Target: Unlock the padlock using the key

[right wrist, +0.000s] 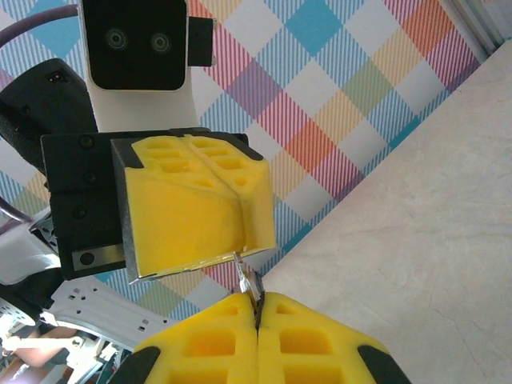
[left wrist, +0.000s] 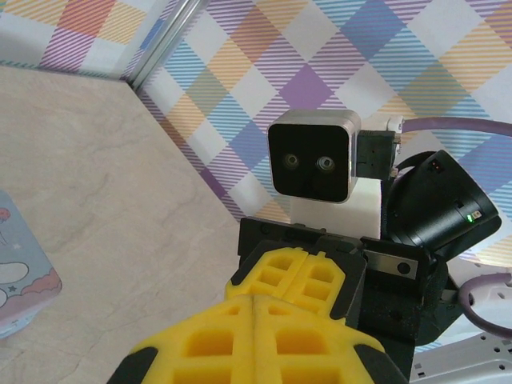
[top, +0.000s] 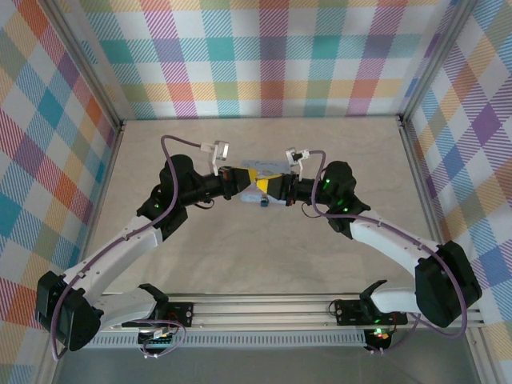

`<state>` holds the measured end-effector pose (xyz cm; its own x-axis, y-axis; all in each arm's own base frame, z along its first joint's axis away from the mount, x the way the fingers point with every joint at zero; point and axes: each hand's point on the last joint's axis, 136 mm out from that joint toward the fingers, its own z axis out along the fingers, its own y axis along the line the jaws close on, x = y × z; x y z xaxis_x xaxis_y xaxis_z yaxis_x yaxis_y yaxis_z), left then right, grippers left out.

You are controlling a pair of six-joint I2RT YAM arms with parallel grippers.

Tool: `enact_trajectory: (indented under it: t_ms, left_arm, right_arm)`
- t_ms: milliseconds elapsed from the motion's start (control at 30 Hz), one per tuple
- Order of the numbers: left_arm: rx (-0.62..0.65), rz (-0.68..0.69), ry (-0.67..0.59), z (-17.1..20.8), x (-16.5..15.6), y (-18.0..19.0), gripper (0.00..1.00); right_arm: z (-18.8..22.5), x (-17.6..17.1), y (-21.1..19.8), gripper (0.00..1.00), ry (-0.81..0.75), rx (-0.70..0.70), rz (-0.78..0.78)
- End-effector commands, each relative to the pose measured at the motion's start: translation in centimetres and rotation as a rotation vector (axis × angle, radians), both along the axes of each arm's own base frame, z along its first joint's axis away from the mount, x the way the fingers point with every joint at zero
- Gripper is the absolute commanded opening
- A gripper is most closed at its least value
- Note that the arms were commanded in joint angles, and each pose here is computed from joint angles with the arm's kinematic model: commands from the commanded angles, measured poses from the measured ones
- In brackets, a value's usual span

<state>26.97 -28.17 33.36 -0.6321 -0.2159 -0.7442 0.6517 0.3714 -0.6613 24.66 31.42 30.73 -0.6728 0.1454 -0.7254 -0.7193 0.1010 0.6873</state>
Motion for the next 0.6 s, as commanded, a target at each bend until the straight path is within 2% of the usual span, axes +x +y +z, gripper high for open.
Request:
enact_trajectory:
  t_ms: [0,133,200,300,567]
  left_arm:
    - [-0.010,-0.021,-0.065,2.3,-0.7,-0.2,0.23]
    - [0.041,0.067,-0.058,1.8,0.6,0.6,0.62]
    - [0.076,0.111,-0.044,1.1,1.4,0.9,0.73]
    - [0.161,0.169,0.001,-0.8,3.3,1.0,0.79]
    - [0.368,0.187,0.114,-7.1,6.8,-2.0,0.80]
  right_arm:
    - [0.9,0.2,-0.6,0.00,-0.038,-0.019,-0.040]
    - [-0.7,1.2,-2.7,0.00,0.008,-0.091,-0.138]
    - [-1.9,1.9,-4.2,0.00,0.044,-0.146,-0.209]
    - [-4.3,2.8,-7.3,0.00,0.113,-0.249,-0.330]
    - [-10.6,3.8,-18.2,0.00,0.302,-0.488,-0.734]
